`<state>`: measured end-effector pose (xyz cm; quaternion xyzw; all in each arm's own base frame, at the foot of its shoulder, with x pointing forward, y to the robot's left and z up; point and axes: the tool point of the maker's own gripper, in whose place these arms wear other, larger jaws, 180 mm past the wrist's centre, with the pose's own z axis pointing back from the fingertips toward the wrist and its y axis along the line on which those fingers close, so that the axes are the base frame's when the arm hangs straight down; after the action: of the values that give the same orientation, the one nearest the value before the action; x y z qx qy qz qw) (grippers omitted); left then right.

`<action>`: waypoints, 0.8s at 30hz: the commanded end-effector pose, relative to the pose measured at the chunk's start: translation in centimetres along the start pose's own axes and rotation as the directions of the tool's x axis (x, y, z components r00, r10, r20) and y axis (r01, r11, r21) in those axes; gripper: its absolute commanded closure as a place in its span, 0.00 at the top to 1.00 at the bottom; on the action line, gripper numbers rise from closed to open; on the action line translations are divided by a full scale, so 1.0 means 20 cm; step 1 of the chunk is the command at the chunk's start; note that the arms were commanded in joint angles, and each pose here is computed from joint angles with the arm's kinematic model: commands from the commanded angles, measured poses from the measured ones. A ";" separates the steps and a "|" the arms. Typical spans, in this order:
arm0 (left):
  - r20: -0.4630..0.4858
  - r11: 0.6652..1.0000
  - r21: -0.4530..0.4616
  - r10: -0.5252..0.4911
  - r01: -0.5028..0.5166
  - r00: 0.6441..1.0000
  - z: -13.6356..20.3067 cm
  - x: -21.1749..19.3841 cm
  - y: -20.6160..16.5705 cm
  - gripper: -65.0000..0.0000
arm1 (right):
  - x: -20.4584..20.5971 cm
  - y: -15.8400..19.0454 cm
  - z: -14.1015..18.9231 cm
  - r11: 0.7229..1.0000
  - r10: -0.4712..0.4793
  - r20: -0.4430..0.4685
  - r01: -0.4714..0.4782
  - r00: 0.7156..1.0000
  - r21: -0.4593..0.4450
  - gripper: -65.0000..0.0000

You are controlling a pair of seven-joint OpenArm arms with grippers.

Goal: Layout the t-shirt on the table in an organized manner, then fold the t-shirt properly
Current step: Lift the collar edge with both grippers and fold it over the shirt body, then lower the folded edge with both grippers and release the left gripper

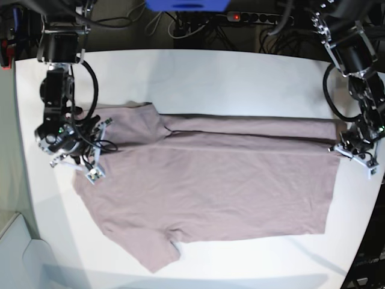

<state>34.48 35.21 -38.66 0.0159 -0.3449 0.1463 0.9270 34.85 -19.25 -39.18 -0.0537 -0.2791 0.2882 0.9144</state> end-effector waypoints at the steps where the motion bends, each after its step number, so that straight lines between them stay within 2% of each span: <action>1: 0.064 1.000 0.018 -0.008 0.007 0.998 0.04 0.13 0.04 0.00 | 0.10 -0.08 0.04 0.999 0.005 0.053 -0.003 0.999 -0.039 0.00; 8: 0.072 1.000 0.019 -0.011 0.009 0.997 0.04 0.15 0.04 0.00 | 0.16 -0.13 0.06 0.998 0.010 0.074 -0.005 0.997 -0.060 0.00; 22: 0.067 1.000 0.015 -0.009 0.008 0.998 0.04 0.14 0.03 0.00 | 0.14 -0.12 0.05 0.999 0.009 0.066 -0.006 0.998 -0.054 0.00; 24: 0.064 1.000 0.018 -0.013 0.011 0.998 0.04 0.13 0.04 0.00 | 0.14 -0.12 0.05 0.998 0.010 0.062 -0.006 0.998 -0.055 0.06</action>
<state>34.71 35.52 -38.26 0.0192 -0.3480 0.1449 0.9260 36.19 -19.29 -37.93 -0.0591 -0.2945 0.2872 0.9095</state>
